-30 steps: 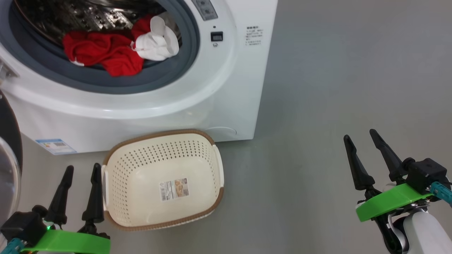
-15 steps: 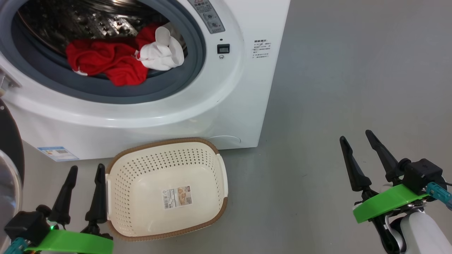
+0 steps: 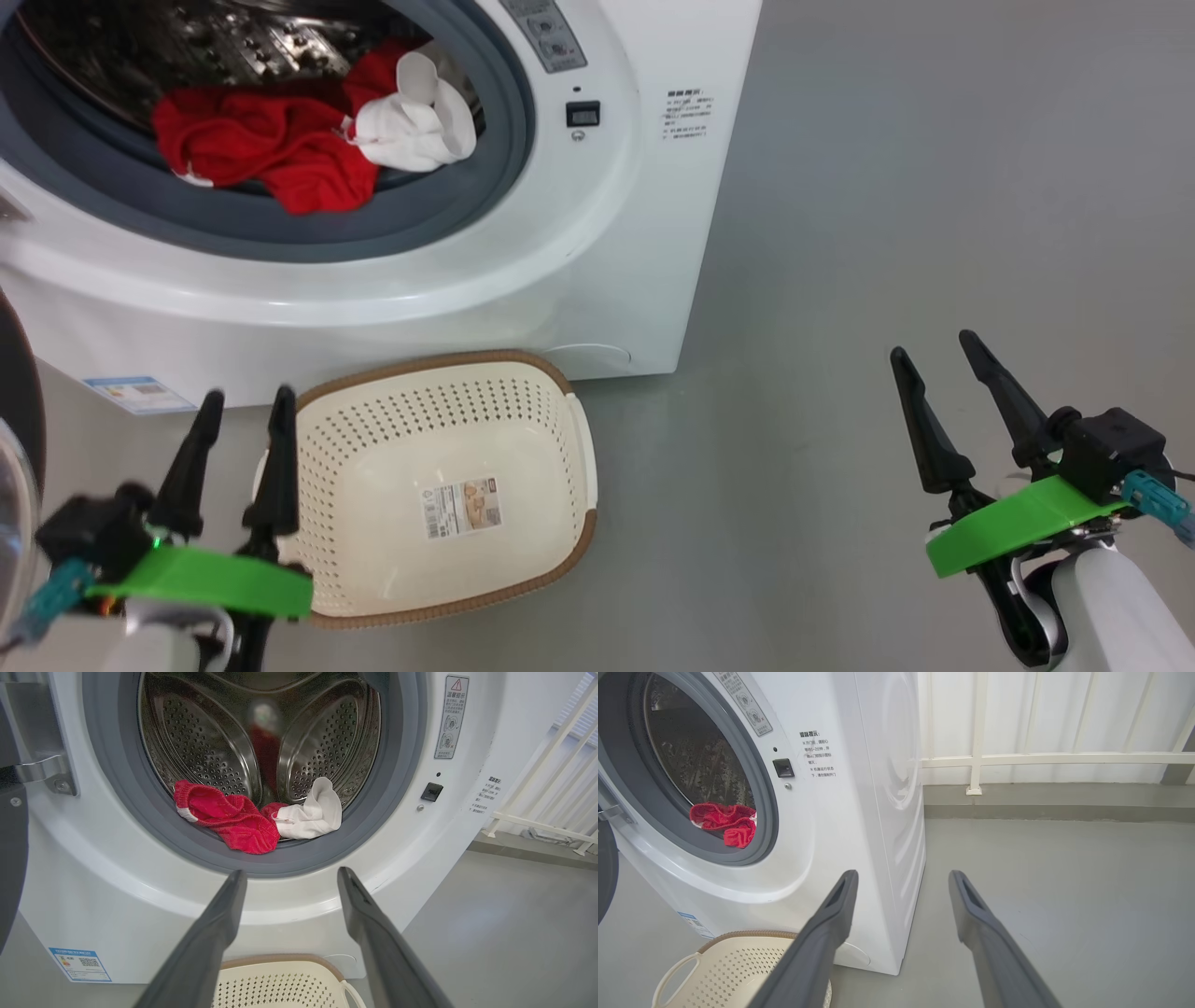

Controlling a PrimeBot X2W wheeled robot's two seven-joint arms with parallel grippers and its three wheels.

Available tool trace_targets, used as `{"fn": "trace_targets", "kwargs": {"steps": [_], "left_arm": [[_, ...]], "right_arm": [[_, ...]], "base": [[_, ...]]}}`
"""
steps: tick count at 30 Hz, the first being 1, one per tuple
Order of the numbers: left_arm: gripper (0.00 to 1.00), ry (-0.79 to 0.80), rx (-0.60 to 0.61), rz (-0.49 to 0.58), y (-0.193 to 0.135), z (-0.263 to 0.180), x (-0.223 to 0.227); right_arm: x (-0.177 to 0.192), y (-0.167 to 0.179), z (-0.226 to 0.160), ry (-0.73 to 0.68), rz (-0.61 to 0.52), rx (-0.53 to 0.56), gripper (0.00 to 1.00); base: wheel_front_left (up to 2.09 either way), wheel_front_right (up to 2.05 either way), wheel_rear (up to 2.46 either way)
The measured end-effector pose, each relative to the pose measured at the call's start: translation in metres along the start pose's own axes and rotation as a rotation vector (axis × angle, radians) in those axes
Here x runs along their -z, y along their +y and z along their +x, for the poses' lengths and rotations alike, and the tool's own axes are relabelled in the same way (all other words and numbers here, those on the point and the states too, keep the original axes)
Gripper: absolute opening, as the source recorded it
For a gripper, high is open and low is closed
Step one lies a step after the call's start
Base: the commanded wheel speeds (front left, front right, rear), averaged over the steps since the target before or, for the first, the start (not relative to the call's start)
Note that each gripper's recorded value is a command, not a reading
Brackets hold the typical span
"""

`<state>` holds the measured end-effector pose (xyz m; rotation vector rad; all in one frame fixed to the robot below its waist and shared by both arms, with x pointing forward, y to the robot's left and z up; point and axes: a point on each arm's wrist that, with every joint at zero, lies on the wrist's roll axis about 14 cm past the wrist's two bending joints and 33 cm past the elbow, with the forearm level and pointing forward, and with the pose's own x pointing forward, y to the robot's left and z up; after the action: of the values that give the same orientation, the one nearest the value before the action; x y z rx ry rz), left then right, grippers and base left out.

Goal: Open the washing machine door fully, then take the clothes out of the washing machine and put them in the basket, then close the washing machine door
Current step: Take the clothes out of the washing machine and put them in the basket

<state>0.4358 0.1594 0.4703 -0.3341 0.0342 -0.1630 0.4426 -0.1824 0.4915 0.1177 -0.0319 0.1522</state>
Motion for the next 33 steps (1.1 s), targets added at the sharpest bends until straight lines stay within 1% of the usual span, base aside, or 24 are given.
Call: {"fn": "trace_targets", "kwargs": {"steps": [13, 21, 27, 33], "left_arm": [[1.0, 0.069, 0.091, 0.055, -0.008, 0.096, 0.005], [1.0, 0.179, 0.115, 0.086, -0.01, 0.153, 0.02], [1.0, 0.264, 0.139, 0.116, -0.011, 0.183, 0.037], [1.0, 0.351, 0.163, 0.146, -0.012, 0.201, 0.06]], "right_arm": [[0.016, 0.002, 0.021, 0.02, 0.021, -0.001, 1.0], [0.031, 0.0, 0.037, 0.038, 0.036, 0.008, 1.0], [0.04, -0.001, 0.047, 0.048, 0.041, 0.011, 1.0], [0.053, -0.007, 0.05, 0.072, 0.047, 0.031, 1.0]], "base": [[0.0, 0.0, 0.0], [0.0, 0.0, 0.0], [0.0, 0.0, 0.0], [0.0, 0.0, 0.0]]}}
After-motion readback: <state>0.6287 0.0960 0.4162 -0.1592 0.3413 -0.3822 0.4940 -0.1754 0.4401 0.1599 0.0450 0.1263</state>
